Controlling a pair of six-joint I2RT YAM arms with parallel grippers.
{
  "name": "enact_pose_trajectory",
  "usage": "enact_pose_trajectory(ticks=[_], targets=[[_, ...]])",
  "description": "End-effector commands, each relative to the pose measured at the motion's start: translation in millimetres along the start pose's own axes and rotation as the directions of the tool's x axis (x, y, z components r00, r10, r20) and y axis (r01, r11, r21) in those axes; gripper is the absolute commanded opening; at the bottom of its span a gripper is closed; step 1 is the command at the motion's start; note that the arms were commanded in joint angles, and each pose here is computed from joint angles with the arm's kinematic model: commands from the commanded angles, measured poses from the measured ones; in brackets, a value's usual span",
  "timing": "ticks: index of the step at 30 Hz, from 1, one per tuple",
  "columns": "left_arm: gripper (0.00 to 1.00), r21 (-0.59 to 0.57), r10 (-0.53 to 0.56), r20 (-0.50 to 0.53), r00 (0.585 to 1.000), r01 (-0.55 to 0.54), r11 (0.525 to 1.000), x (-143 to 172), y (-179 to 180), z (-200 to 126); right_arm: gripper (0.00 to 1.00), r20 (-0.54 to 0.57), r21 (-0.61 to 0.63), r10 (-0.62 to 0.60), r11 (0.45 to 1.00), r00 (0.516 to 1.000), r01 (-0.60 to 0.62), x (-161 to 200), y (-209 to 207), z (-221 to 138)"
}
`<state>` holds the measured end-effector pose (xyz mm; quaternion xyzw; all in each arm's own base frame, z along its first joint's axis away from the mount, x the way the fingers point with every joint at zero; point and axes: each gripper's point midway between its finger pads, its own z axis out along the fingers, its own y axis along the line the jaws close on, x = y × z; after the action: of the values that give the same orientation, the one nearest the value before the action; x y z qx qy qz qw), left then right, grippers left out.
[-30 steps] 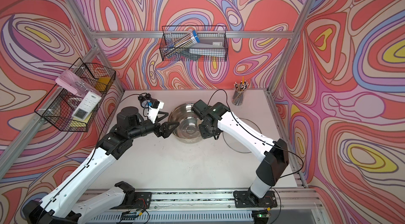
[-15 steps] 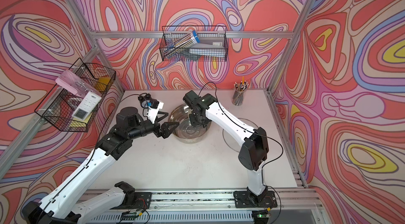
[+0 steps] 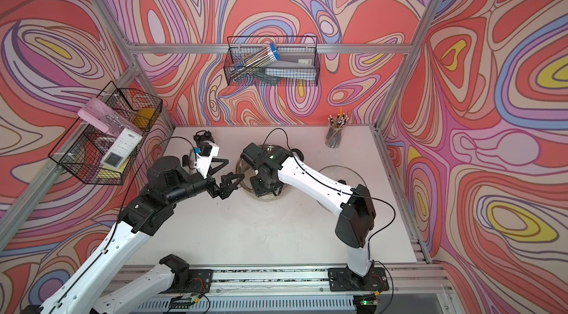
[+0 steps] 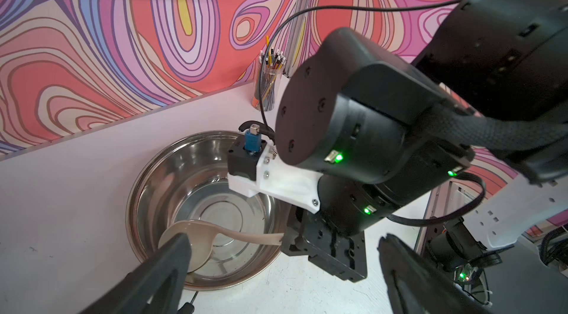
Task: Stir the soup with a spoon
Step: Stir the soup in the pan with a stick, then place the spoon at the center of the board.
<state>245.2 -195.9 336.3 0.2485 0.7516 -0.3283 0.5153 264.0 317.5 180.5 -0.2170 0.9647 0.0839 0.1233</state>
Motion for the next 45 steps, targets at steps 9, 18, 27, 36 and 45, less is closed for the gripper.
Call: enact_pose_trajectory(ticks=[9,18,27,36,45], targets=[[0.99,-0.046,-0.072,0.059,0.996,0.074,0.996,-16,-5,-27,0.0,0.287,-0.059,0.13,0.991,0.949,-0.118,-17,-16,-106],[0.99,-0.065,-0.051,0.184,0.982,0.064,0.996,-66,-17,-58,0.0,0.273,-0.537,0.07,0.839,0.96,0.092,15,61,-149],[0.99,-0.076,-0.069,0.233,0.97,0.089,0.993,-72,-22,-77,0.0,0.12,-0.702,0.05,0.711,0.992,0.049,24,133,-74],[0.99,-0.116,-0.134,0.214,0.968,0.161,0.98,-35,-12,-87,0.0,0.045,-0.703,0.018,0.711,0.999,0.019,-1,184,12],[0.99,-0.121,-0.169,0.211,0.963,0.197,0.973,-18,-8,-86,0.01,0.02,-0.628,0.032,0.778,0.999,-0.012,-5,178,61]])
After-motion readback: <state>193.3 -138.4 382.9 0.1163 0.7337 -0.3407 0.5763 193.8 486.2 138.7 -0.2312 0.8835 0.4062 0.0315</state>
